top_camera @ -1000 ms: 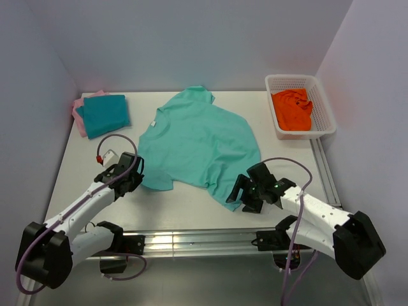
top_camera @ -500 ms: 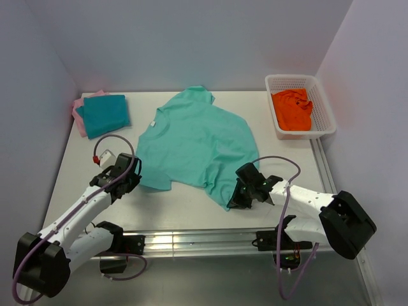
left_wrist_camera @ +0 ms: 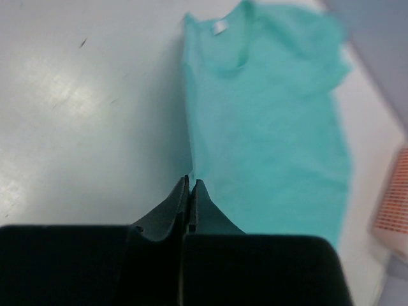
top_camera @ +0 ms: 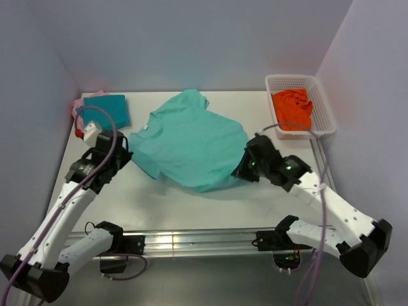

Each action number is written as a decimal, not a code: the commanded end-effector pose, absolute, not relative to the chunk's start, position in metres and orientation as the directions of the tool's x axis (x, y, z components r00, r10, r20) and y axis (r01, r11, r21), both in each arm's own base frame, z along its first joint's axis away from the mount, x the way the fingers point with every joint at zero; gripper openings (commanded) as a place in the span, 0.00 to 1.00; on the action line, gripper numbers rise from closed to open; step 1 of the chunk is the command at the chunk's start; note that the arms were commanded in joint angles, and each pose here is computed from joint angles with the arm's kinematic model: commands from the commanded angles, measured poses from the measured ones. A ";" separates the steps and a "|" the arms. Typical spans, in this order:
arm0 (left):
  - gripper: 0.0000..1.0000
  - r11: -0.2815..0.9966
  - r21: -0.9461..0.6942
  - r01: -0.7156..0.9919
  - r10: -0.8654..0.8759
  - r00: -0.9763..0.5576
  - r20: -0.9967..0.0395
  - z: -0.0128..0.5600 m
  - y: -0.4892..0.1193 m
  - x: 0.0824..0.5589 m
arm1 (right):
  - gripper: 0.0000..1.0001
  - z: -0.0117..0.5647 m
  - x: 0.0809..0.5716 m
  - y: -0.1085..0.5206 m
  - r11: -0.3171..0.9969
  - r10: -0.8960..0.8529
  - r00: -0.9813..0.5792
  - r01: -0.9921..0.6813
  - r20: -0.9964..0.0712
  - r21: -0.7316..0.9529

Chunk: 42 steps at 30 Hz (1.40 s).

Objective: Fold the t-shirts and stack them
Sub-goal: Flatten out the tshirt

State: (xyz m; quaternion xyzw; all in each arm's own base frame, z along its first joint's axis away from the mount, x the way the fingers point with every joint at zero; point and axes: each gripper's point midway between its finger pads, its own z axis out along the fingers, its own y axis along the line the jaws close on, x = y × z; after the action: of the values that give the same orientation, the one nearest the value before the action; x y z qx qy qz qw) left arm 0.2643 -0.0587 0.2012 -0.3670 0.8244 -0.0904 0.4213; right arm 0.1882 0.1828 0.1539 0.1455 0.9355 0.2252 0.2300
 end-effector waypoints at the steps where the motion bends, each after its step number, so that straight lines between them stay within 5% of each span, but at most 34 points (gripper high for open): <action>1: 0.00 0.744 -0.485 -0.460 -0.643 -0.296 -0.706 0.276 -0.042 0.253 | 0.00 0.228 0.190 0.140 0.885 0.395 -0.759 0.163 -0.518 0.436; 7: 0.00 0.791 -0.521 -0.322 -0.601 -0.250 -0.759 0.363 -0.042 0.243 | 0.00 0.348 0.184 0.096 0.885 0.432 -0.583 0.126 -0.688 0.449; 13: 0.00 0.851 -0.463 -0.248 -0.518 -0.250 -0.818 0.409 -0.058 0.286 | 0.00 0.374 0.225 0.097 0.895 0.410 -0.569 0.102 -0.712 0.434; 23: 0.00 0.828 -0.521 -0.205 -0.559 -0.238 -0.794 0.433 -0.063 0.452 | 0.00 0.372 0.383 0.091 0.880 0.448 -0.590 0.157 -0.672 0.448; 28: 0.00 0.732 -0.681 -0.014 -0.660 -0.263 -0.704 0.462 -0.074 0.532 | 0.00 0.424 0.463 0.075 0.811 0.544 -0.493 0.100 -0.679 0.576; 32: 0.00 0.732 -0.634 0.249 -0.646 -0.041 -0.762 0.564 -0.082 0.497 | 0.00 0.484 0.455 0.072 0.781 0.540 -0.352 -0.129 -0.764 0.611; 36: 0.00 0.765 -0.585 0.270 -0.626 0.102 -0.773 0.596 -0.076 0.432 | 0.00 0.560 0.411 0.069 0.800 0.523 -0.176 -0.237 -0.834 0.552; 42: 0.00 0.808 -0.552 0.207 -0.581 0.123 -0.805 0.579 -0.061 0.382 | 0.00 0.496 0.393 0.080 0.788 0.511 -0.361 -0.165 -0.780 0.593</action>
State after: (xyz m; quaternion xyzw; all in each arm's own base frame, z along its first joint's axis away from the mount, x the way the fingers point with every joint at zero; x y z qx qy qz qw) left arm 0.4134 -0.0783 0.5494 -0.1619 0.6524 -0.2909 0.6809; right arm 0.4077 0.0684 0.5139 0.1328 0.7505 0.2959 0.5758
